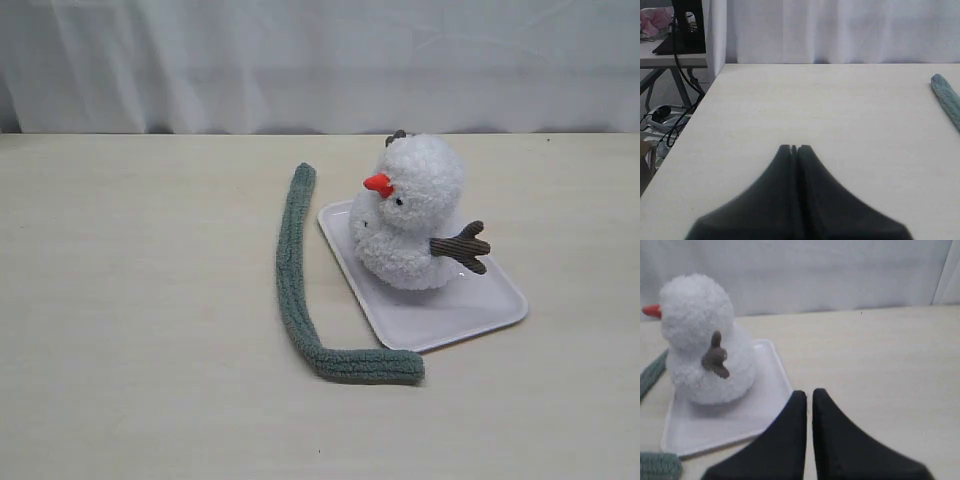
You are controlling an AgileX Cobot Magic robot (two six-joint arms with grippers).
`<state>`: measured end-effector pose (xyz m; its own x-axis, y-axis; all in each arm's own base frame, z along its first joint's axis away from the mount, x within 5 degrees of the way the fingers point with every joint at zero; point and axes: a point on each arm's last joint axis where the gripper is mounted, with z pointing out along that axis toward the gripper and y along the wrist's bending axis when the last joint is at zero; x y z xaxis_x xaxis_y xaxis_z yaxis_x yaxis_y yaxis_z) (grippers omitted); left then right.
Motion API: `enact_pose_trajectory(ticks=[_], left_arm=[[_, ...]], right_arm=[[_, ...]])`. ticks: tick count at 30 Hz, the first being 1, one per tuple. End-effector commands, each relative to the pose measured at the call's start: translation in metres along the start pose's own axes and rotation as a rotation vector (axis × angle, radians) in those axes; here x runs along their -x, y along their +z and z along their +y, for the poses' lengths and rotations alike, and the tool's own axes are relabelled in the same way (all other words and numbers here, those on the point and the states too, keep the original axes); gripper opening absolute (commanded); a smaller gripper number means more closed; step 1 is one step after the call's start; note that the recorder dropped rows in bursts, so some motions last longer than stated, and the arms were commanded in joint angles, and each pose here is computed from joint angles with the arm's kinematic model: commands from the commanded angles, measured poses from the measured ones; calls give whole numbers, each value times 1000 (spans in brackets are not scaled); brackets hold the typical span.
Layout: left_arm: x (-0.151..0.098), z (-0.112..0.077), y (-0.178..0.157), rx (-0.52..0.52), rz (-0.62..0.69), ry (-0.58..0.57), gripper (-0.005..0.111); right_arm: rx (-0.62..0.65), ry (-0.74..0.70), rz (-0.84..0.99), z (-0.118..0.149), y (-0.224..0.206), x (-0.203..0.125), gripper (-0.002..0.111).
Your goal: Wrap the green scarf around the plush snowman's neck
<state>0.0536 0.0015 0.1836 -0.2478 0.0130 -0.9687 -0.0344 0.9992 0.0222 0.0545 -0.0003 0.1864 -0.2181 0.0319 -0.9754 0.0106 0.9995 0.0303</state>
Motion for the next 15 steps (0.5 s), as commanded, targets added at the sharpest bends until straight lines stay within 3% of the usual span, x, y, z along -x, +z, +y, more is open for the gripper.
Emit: enact_pose_trajectory(ticks=[1,6,7,9,12,14,15], left_arm=[[0,0,0,6,-14,-3,0],[0,0,0,6,-14,-3,0],[0,0,0,6,-14,-3,0],[0,0,0,6,-14,-3,0],[0,0,0,6,-14,-3,0],[0,0,0,6,-14,-3,0],[0,0,0,6,-14,-3,0]], right_arm=[[9,-10,-234,1,-3,20,4],[35,35,-605,2,-16,51,4],[105,222,-665,2,-20,56,4],[178,358,-720,3,-24,60,4],[164,269,-667,6,-35,85,7],[129,275,-585,5,-38,107,23],[103,270,-540,5,-42,124,38]])
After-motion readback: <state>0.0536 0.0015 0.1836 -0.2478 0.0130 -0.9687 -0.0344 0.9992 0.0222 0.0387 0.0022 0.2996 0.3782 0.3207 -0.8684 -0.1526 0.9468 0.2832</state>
